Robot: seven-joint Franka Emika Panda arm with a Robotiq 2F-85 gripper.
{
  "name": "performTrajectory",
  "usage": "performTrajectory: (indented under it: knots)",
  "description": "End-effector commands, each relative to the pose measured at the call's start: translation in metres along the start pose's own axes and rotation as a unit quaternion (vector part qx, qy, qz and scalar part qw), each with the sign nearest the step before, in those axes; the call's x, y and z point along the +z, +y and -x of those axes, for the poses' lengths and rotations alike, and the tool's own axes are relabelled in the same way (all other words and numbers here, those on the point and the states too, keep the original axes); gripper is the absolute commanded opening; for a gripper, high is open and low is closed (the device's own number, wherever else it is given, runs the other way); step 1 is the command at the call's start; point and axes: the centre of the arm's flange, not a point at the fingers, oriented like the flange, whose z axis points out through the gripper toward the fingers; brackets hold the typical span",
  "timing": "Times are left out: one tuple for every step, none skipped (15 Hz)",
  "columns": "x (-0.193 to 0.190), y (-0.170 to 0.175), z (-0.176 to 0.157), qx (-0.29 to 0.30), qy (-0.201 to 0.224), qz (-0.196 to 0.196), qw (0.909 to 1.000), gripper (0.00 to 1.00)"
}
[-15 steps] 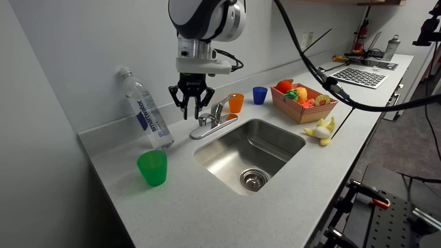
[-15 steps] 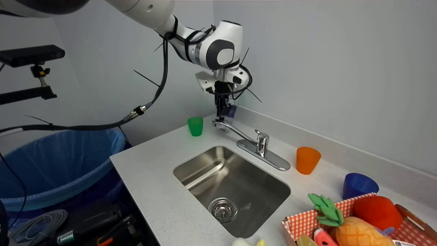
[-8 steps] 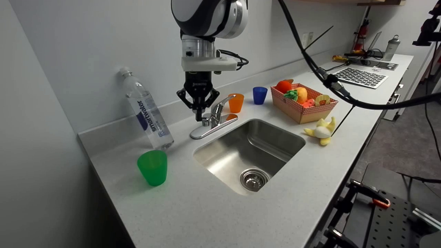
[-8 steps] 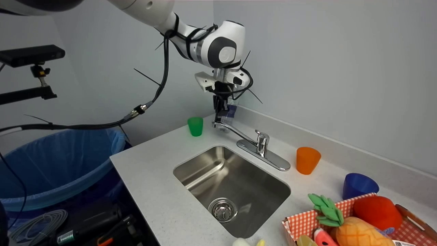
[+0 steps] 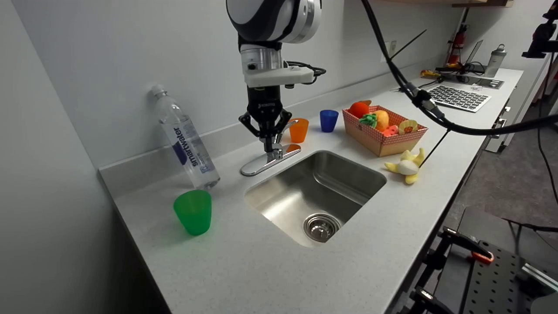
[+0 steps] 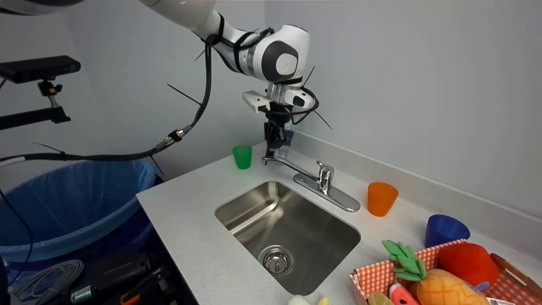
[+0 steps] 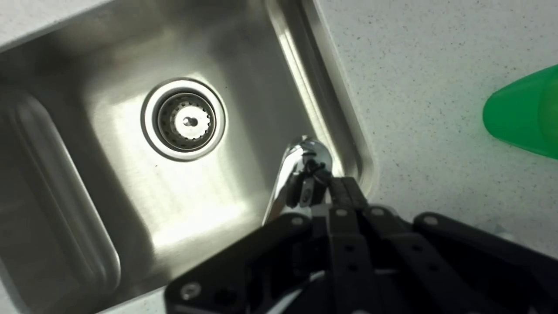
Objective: Push the faucet of the sink to the right.
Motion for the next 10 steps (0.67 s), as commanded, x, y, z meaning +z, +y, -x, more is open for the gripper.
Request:
performTrajectory:
  knots:
    - [-0.009, 0.032, 0.009, -0.013, 0.0, 0.025, 0.9996, 0.0]
    - [-0.008, 0.036, 0.009, -0.016, 0.0, 0.028, 0.9995, 0.0]
    - [-0.008, 0.04, 0.01, -0.017, 0.0, 0.031, 0.9994, 0.0]
    - [-0.007, 0.044, 0.012, -0.018, 0.0, 0.034, 0.9992, 0.0]
    - [-0.006, 0.048, 0.013, -0.02, -0.001, 0.037, 0.9991, 0.0]
    - [-0.005, 0.052, 0.014, -0.02, -0.001, 0.04, 0.999, 0.0]
    - [-0.005, 0.056, 0.016, -0.019, -0.001, 0.043, 0.9989, 0.0]
    - [-0.004, 0.062, 0.017, -0.018, 0.0, 0.047, 0.9988, 0.0]
    - [-0.004, 0.067, 0.018, -0.015, 0.001, 0.049, 0.9987, 0.0]
    - [-0.004, 0.074, 0.019, -0.005, 0.006, 0.052, 0.9986, 0.0]
